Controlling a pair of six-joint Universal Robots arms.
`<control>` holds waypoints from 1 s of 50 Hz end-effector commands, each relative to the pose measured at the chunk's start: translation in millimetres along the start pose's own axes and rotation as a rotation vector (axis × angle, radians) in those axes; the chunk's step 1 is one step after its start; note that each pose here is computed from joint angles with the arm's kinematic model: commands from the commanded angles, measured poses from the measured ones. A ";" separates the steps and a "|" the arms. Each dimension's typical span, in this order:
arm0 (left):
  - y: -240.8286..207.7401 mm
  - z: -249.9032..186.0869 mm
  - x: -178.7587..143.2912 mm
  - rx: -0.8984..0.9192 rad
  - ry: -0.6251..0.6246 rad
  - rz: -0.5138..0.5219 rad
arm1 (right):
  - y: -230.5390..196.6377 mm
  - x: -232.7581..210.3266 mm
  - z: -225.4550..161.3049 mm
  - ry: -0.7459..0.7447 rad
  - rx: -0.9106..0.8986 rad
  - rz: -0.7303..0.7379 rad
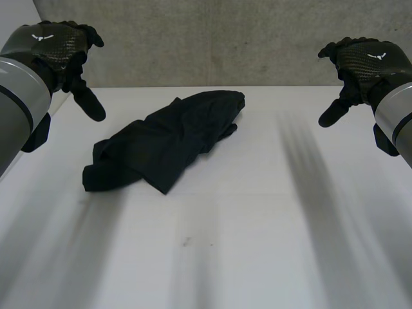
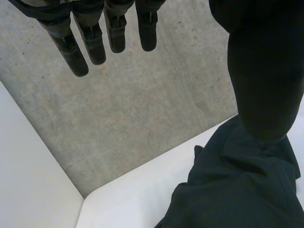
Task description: Fold the shorts.
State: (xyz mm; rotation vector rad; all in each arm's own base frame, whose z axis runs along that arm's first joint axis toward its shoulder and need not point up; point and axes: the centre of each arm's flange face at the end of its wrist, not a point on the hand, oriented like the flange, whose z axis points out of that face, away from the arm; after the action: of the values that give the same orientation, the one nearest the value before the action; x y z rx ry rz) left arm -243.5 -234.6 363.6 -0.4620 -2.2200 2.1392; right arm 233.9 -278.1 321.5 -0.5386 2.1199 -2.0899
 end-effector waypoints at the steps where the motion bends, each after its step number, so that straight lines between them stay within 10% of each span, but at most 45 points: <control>1: 5.1 0.5 1.1 -0.013 0.003 0.003 | 0.4 2.0 2.8 0.010 0.024 -0.012; 20: 90.1 72.9 66.6 -0.074 0.130 -0.216 | 26.6 -7.5 10.9 -0.029 -0.056 -0.139; 36: 185.7 154.2 135.2 -0.130 0.183 -0.177 | 48.4 -11.5 15.4 -0.043 -0.114 -0.143; 50: 185.5 136.8 142.3 -0.203 0.183 -0.053 | 58.3 -11.5 24.2 -0.046 -0.124 -0.144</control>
State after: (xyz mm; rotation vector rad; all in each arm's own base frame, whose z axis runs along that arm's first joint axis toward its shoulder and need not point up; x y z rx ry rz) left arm -374.1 -350.6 134.4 -0.4690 -2.2621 1.7759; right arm 242.4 -293.9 264.5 -0.7663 2.2545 -2.0091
